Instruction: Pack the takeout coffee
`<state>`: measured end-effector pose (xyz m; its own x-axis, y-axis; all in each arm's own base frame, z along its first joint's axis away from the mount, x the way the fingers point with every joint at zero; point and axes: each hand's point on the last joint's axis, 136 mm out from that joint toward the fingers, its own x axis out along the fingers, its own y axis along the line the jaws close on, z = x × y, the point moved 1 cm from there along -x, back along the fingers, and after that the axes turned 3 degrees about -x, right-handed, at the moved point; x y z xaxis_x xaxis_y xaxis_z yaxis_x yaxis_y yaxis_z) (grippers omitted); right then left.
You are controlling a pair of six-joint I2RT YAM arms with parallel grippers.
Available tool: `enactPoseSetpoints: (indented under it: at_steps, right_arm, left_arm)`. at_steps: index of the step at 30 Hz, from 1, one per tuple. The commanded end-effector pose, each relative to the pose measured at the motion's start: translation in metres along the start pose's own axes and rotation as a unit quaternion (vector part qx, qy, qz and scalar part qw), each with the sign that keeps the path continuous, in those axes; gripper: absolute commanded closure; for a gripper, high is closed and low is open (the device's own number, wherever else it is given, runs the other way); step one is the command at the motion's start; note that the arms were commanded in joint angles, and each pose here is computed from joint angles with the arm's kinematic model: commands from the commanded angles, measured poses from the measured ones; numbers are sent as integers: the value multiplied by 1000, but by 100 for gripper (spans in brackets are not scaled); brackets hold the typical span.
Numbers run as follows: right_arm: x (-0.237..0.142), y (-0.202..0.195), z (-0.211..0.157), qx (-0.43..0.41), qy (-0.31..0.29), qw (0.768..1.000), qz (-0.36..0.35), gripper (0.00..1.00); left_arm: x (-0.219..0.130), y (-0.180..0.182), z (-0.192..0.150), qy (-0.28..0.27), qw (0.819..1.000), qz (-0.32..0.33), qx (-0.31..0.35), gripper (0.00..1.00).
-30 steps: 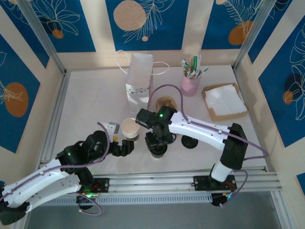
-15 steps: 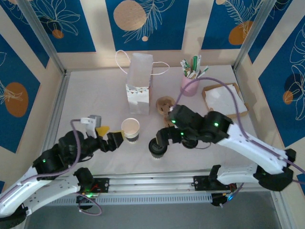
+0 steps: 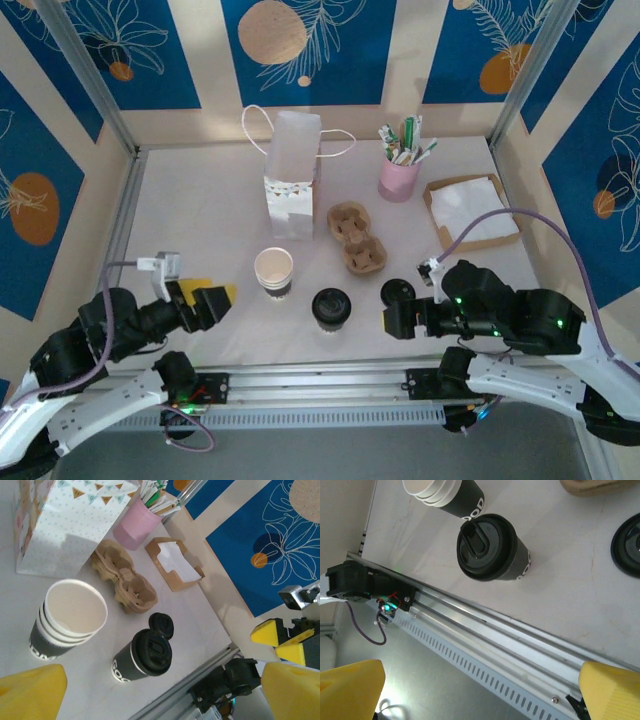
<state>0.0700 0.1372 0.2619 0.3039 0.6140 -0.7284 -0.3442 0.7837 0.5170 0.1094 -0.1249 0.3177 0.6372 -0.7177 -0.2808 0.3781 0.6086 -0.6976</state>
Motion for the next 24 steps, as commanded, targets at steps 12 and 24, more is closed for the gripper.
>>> enactPoseSetpoints:
  at_steps: [12, 24]
  right_arm:
    - [2, -4, 0, 28, 18, 999, -32, 1]
    - [45, -13, 61, 49, 59, 993, -89, 1]
  left_arm:
    - [-25, 21, -3, -13, 999, 29, -43, 0]
    - [73, -26, 8, 79, 994, 61, 43, 0]
